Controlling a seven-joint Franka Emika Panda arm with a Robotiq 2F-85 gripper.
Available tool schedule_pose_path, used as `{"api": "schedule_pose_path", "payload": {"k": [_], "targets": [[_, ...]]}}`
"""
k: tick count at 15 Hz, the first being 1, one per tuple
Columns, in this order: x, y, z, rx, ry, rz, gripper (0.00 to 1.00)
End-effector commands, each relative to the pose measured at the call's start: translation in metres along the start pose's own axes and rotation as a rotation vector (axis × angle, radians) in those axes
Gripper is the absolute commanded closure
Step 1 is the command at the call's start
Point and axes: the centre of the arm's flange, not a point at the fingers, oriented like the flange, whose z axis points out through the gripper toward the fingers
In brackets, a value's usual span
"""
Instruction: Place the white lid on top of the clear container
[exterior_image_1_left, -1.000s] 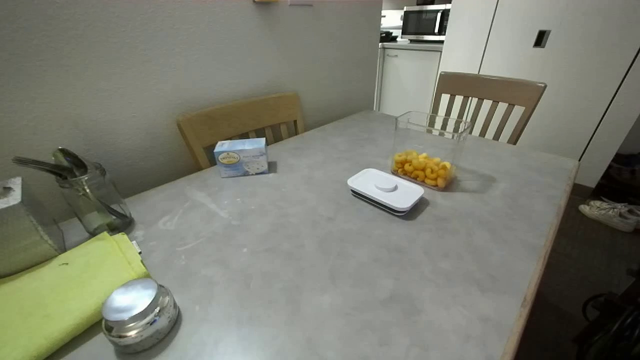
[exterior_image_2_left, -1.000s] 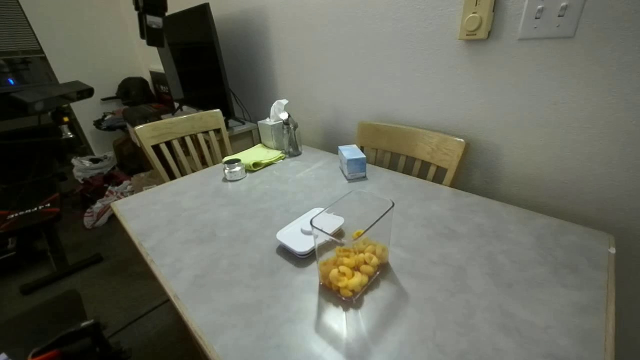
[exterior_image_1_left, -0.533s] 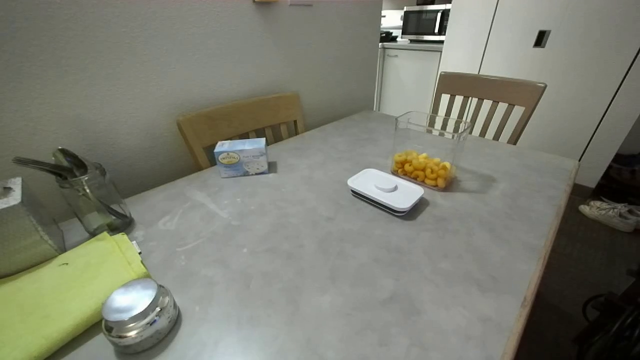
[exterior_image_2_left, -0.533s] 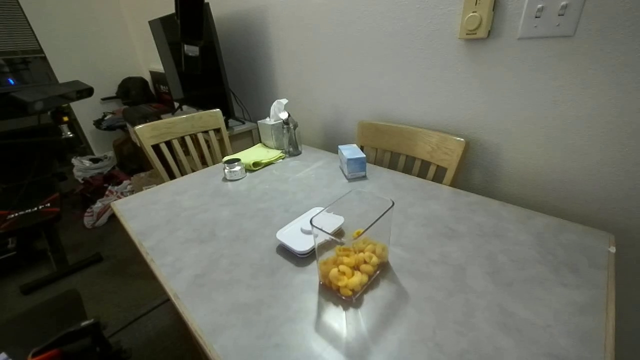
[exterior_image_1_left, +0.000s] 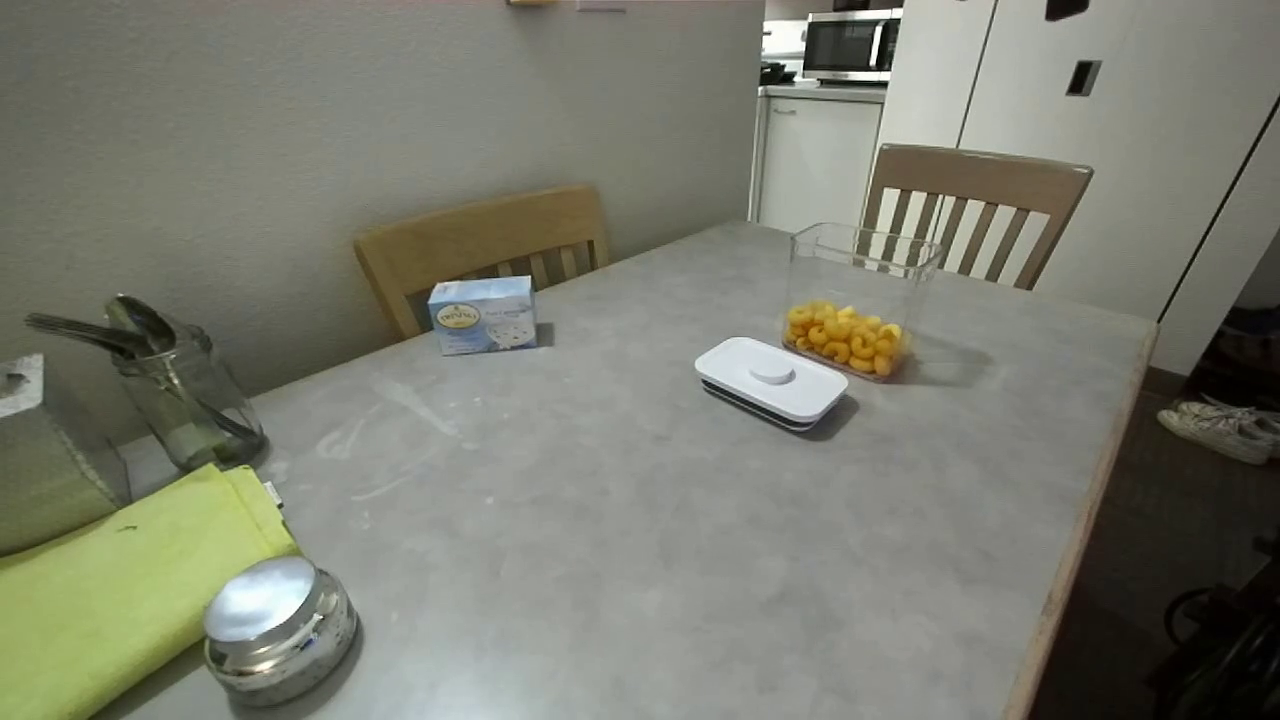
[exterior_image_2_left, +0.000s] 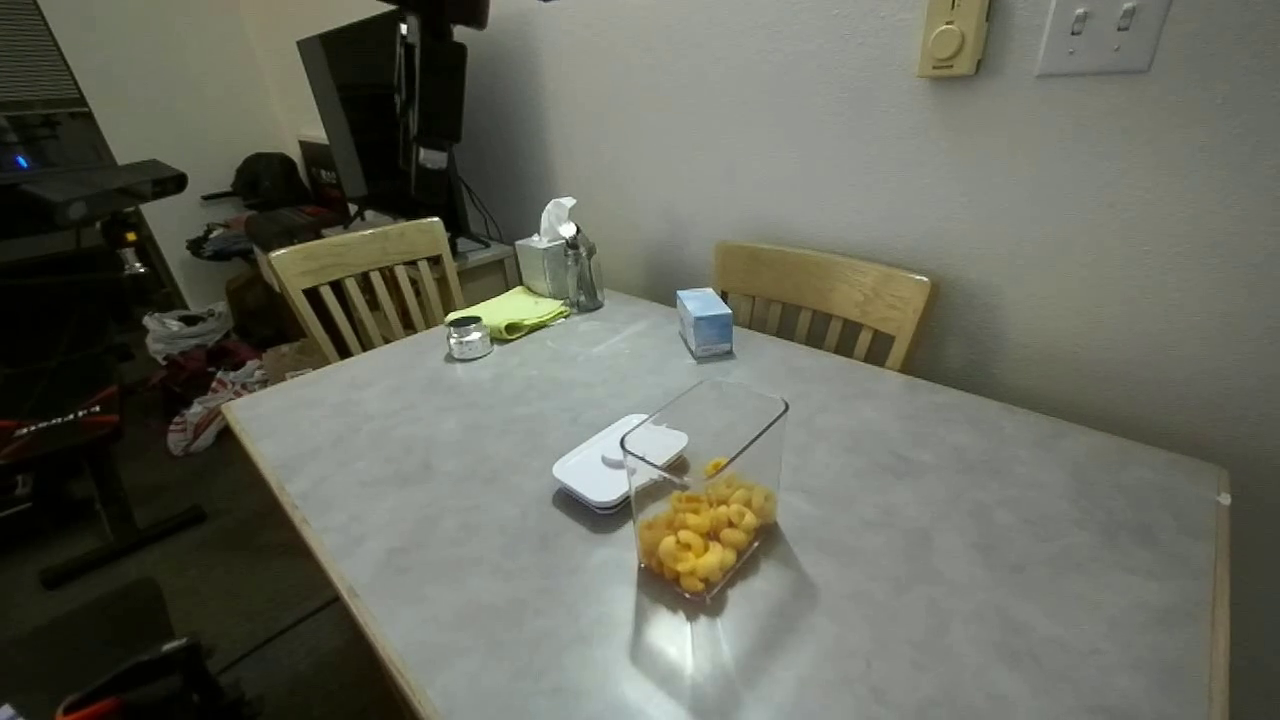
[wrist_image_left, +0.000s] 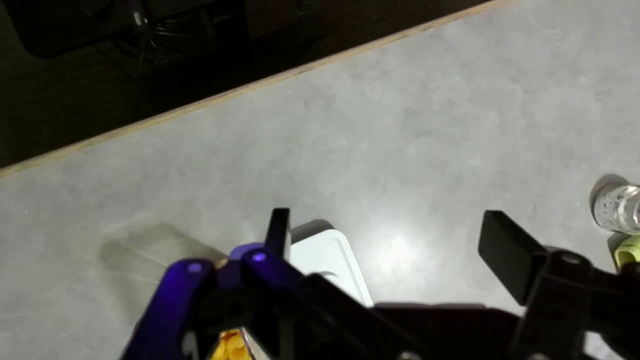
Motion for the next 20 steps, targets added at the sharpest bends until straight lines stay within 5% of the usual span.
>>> {"api": "schedule_pose_path", "payload": {"k": [1,8,12,15,20], "targets": [[0.026,0.015,0.020,-0.033,-0.017,-0.025,0.00],[0.028,0.016,0.034,-0.018,-0.004,-0.011,0.00],[0.062,0.025,0.055,-0.081,0.163,-0.104,0.00],[0.084,0.025,0.080,-0.080,0.212,-0.190,0.00],[0.126,0.014,0.133,-0.060,0.161,-0.301,0.00]]}}
